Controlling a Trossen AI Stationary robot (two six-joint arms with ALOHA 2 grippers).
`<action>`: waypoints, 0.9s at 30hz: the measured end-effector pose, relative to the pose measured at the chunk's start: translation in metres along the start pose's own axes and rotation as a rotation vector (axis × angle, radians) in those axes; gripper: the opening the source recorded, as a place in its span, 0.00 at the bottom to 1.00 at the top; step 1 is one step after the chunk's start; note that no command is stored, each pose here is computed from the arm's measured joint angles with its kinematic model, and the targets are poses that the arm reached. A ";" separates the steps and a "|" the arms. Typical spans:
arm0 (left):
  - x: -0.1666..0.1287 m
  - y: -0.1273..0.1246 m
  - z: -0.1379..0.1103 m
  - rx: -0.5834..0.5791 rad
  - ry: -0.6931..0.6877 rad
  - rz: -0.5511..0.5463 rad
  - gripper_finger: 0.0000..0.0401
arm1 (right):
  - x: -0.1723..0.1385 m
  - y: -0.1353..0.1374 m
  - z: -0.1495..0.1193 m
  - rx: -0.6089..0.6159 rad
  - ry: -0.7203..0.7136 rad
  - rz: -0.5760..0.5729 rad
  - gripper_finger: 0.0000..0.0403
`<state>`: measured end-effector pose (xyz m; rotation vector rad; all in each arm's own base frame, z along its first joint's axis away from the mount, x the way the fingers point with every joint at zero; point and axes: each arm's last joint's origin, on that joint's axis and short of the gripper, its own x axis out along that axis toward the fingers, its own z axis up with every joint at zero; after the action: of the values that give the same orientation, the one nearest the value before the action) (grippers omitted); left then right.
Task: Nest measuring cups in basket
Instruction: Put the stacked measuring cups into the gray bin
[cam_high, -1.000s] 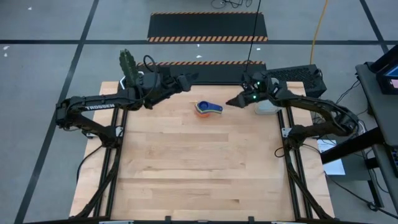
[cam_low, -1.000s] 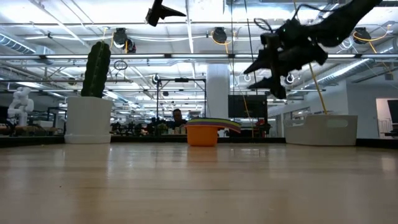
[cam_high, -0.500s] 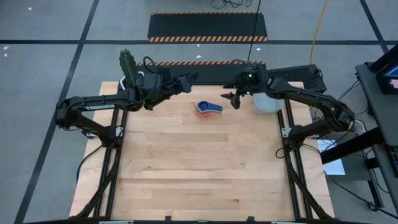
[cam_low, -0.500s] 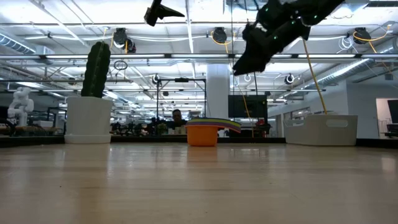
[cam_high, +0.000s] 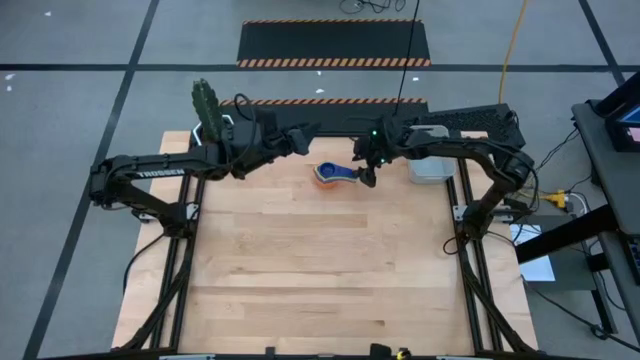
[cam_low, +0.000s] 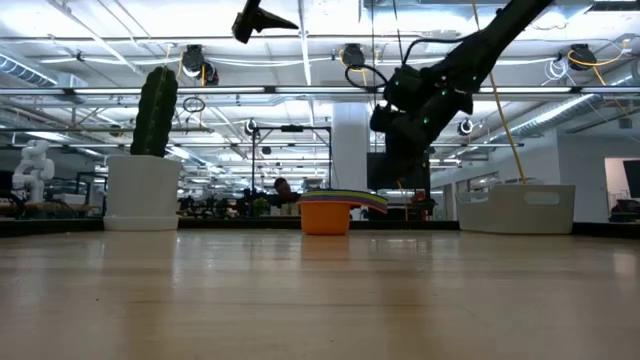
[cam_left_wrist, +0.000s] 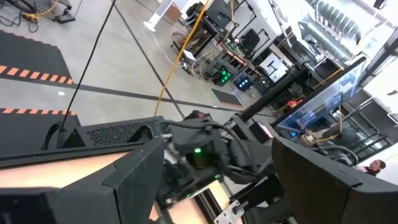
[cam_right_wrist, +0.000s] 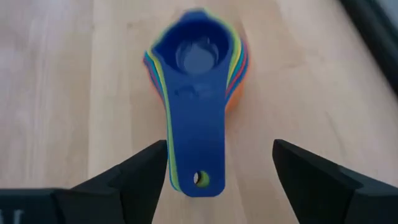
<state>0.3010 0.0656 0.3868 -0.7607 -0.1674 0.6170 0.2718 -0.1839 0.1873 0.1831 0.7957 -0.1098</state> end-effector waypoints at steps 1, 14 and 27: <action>0.000 0.000 0.000 0.001 0.001 -0.001 0.74 | 0.004 0.000 -0.002 -0.002 0.012 0.005 0.71; -0.002 -0.003 -0.003 0.000 0.011 -0.010 0.74 | 0.039 0.021 -0.012 -0.034 0.112 0.069 0.69; -0.002 -0.003 -0.003 -0.002 0.027 -0.027 0.74 | 0.048 0.042 -0.012 0.050 0.161 0.018 0.53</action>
<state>0.3023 0.0611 0.3868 -0.7677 -0.1534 0.5811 0.3039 -0.1420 0.1501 0.2482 0.9524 -0.0990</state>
